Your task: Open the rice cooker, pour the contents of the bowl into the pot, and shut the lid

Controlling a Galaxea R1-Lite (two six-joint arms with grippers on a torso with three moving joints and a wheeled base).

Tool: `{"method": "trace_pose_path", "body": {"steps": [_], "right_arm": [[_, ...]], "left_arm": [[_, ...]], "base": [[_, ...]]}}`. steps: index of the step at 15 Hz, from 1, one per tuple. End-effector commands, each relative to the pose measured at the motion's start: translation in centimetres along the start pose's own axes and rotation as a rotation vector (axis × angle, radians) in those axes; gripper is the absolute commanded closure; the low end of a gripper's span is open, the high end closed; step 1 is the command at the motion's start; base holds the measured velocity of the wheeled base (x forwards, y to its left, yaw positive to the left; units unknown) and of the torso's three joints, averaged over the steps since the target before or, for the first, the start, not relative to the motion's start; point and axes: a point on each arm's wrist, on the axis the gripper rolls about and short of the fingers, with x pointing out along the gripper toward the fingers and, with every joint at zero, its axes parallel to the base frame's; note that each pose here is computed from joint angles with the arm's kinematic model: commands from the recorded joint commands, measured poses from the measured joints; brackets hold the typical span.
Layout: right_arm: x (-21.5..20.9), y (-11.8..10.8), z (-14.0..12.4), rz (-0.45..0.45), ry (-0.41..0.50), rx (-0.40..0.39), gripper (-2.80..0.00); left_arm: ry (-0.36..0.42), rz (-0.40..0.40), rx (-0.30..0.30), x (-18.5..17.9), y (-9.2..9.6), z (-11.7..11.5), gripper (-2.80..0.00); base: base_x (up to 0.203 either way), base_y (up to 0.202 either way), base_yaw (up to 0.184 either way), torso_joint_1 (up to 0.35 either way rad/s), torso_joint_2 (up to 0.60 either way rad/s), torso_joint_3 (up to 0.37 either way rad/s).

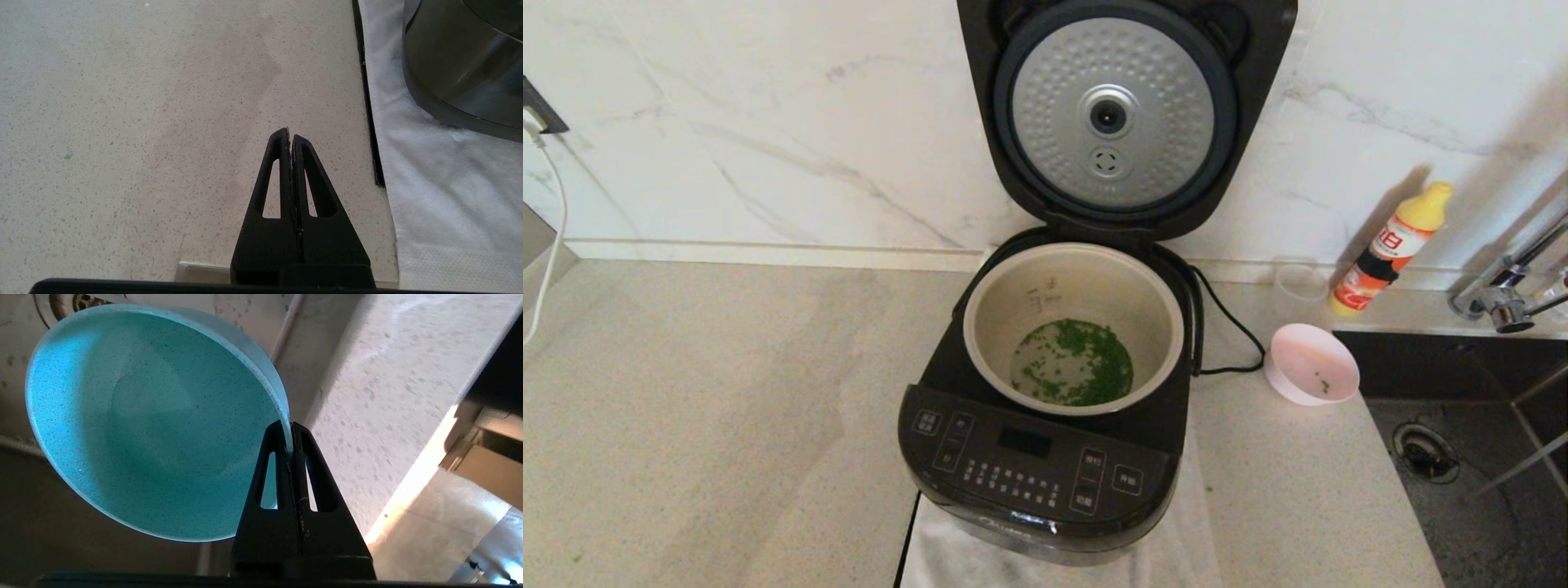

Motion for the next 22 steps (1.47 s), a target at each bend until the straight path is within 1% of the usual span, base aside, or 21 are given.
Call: {"method": "trace_pose_path", "body": {"steps": [1,6,9,11,13,15,17,22], "right_arm": [[1.9,0.4,0.1,0.031,0.056,0.004,0.00],[3.5,2.7,0.7,0.075,0.071,0.024,0.00],[3.9,3.7,1.9,0.093,0.045,0.046,0.00],[4.2,4.3,2.3,0.101,0.046,0.051,0.00],[4.2,4.7,2.8,0.104,0.046,0.093,0.00],[4.3,5.1,3.0,0.109,0.056,0.112,0.00],[4.7,5.7,3.7,0.118,0.044,0.136,0.00],[5.8,6.5,4.7,0.128,0.032,0.138,0.00]], "left_arm": [[0.002,0.000,0.000,0.0,0.0,0.0,0.00],[0.000,0.000,0.000,0.0,0.0,0.0,0.00],[0.002,0.000,0.000,0.0,0.0,0.0,0.00],[0.002,0.000,0.000,0.0,0.0,0.0,0.00],[0.001,0.000,0.000,0.0,0.0,0.0,0.00],[0.001,0.000,0.000,0.0,0.0,0.0,0.00],[0.000,0.000,0.000,0.0,0.0,0.0,0.00],[0.002,0.000,0.000,0.0,0.0,0.0,0.00]], "base": [[0.000,0.000,0.000,0.000,0.00,0.000],[0.000,0.000,0.000,0.000,0.00,0.000],[0.000,0.000,0.000,0.000,0.00,0.000],[0.000,0.000,0.000,0.000,0.00,0.000],[0.000,0.000,0.000,0.000,0.00,0.000],[0.000,0.000,0.000,0.000,0.00,0.000],[0.000,0.000,0.000,0.000,0.00,0.000],[0.000,0.000,0.000,0.000,0.00,0.000]]}}
